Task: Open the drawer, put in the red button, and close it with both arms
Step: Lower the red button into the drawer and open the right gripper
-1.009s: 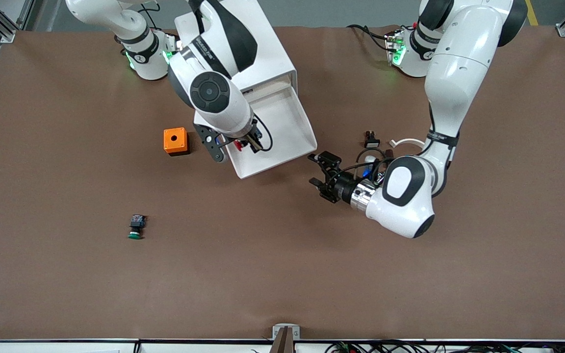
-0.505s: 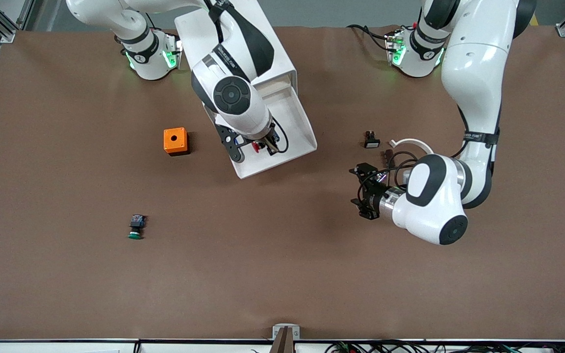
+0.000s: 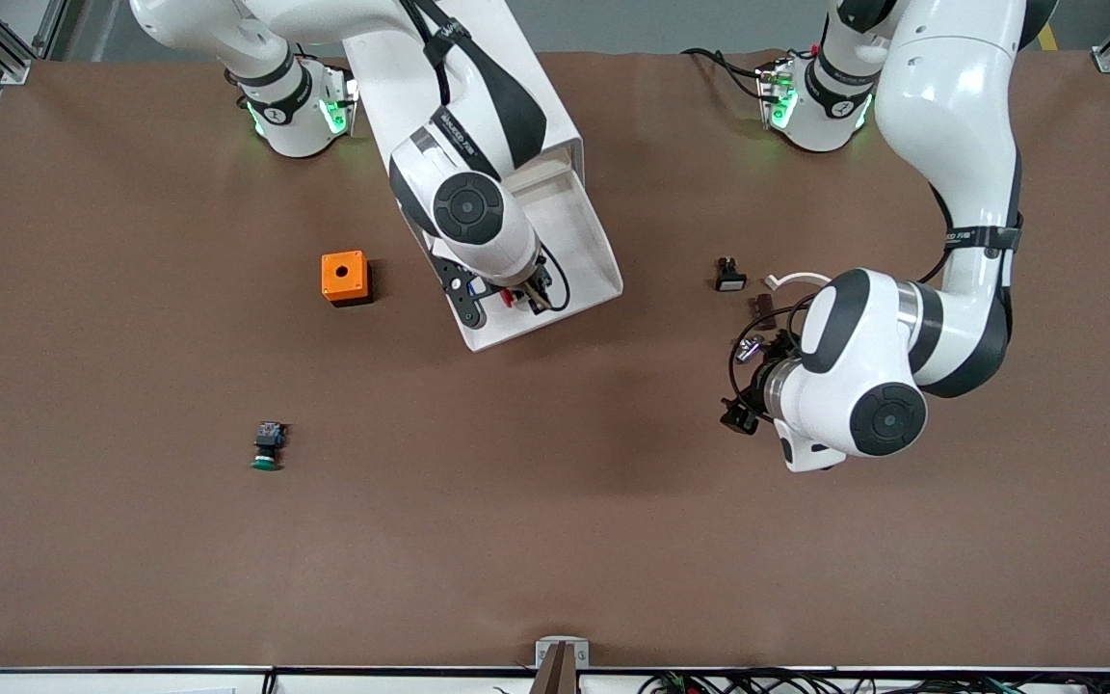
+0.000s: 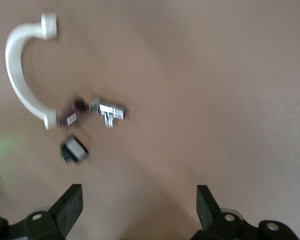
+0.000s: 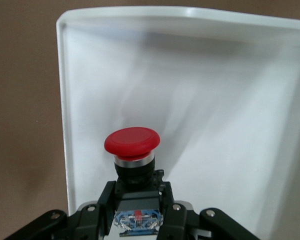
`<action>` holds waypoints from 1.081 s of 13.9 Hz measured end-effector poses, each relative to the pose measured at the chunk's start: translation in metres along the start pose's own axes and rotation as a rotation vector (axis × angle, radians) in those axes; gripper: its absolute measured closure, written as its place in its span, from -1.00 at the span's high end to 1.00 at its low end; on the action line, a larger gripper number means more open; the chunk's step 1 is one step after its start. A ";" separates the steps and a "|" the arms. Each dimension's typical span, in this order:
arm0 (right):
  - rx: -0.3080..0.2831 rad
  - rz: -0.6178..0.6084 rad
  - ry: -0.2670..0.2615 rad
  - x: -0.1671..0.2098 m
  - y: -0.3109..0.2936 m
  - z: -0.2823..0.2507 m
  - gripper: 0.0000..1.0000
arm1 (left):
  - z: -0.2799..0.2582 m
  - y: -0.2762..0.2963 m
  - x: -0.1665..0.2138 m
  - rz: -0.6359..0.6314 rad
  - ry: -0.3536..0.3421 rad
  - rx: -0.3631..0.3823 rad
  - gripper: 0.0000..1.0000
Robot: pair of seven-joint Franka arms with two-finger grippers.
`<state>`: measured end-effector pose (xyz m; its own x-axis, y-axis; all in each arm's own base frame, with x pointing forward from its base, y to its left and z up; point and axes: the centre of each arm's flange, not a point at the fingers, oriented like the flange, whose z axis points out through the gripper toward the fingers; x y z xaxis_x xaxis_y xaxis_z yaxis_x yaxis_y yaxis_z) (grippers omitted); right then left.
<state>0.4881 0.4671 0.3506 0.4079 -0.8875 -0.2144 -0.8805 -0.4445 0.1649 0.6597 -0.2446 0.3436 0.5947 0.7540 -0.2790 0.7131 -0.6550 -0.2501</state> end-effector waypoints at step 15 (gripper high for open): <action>-0.091 -0.053 0.000 0.006 0.035 -0.098 1.00 | 0.072 0.010 -0.071 0.492 0.131 0.018 1.00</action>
<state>0.4831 0.4337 0.4493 0.4534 -0.8624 -0.2252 -0.8319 -0.5002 0.2404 0.5976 -0.3086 0.2939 0.9008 0.3556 -0.2491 0.3313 -0.9338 -0.1351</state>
